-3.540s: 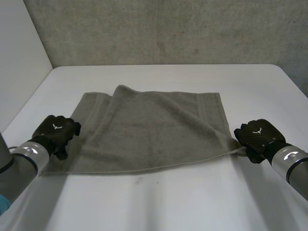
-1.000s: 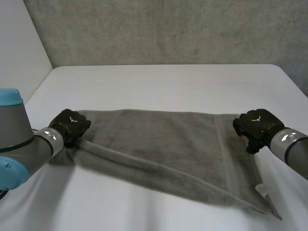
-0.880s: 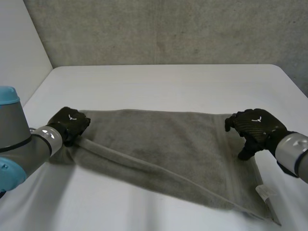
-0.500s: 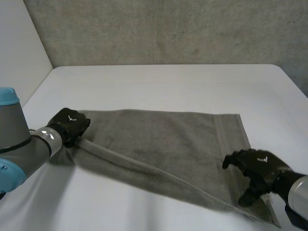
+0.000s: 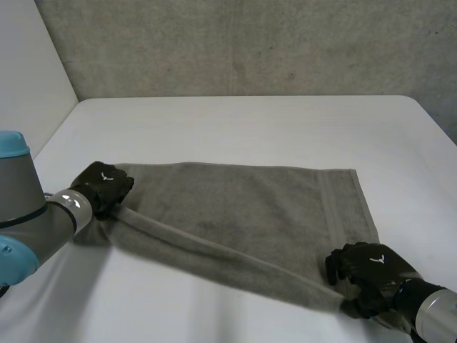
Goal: Fold the towel.
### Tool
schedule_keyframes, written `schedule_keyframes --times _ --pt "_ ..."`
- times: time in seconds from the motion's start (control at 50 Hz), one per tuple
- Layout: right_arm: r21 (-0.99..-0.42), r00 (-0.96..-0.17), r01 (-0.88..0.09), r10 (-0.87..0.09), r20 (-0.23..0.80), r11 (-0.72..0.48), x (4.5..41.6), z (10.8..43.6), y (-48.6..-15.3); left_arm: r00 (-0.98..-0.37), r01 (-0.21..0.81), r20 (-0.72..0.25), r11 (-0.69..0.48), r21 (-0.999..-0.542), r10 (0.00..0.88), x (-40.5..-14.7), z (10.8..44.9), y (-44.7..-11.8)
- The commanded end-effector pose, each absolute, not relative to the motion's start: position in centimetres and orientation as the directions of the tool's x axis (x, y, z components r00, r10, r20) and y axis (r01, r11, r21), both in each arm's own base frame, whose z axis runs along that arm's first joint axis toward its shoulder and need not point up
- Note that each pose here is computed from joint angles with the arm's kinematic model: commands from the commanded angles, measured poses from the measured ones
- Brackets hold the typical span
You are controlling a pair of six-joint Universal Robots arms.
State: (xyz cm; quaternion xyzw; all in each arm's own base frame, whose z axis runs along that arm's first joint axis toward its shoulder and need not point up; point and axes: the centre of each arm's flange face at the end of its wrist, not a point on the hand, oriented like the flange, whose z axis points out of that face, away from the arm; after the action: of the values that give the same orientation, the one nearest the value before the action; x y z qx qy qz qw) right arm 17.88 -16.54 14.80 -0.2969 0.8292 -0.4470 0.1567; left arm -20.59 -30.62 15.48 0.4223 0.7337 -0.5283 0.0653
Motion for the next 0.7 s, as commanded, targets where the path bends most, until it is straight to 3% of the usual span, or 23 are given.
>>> schedule_keyframes --times 0.02,0.14,0.26,0.38,0.52,0.7 --pt "-0.81 -0.749 -0.43 -0.659 0.074 0.398 17.5 13.6 -17.5 -0.635 0.69 -0.536 0.098 -0.717 0.556 -20.4 15.2 -30.4" --pt "-0.833 -0.742 -0.482 -0.632 0.223 0.271 16.4 15.8 -21.2 -0.636 0.687 -0.542 0.083 -0.722 0.55 -20.5 15.5 -30.7" --pt "-0.879 -0.77 -0.443 -0.576 0.274 0.174 16.8 18.6 -26.2 -0.64 0.682 -0.561 0.052 -0.73 0.525 -20.9 16.0 -32.2" --pt "-0.885 -0.739 -0.459 -0.586 0.332 0.077 20.3 18.2 -29.6 -0.649 0.674 -0.569 0.034 -0.738 0.505 -21.2 15.9 -34.1" --pt "-0.867 -0.749 -0.497 -0.516 0.416 0.022 22.3 16.0 -34.7 -0.724 0.595 -0.515 0.036 -0.803 0.459 -21.8 15.8 -37.9" --pt "-0.871 -0.748 -0.469 -0.46 0.479 -0.144 24.9 15.4 -37.7 -0.734 0.578 -0.524 -0.008 -0.816 0.433 -22.7 15.4 -40.9"
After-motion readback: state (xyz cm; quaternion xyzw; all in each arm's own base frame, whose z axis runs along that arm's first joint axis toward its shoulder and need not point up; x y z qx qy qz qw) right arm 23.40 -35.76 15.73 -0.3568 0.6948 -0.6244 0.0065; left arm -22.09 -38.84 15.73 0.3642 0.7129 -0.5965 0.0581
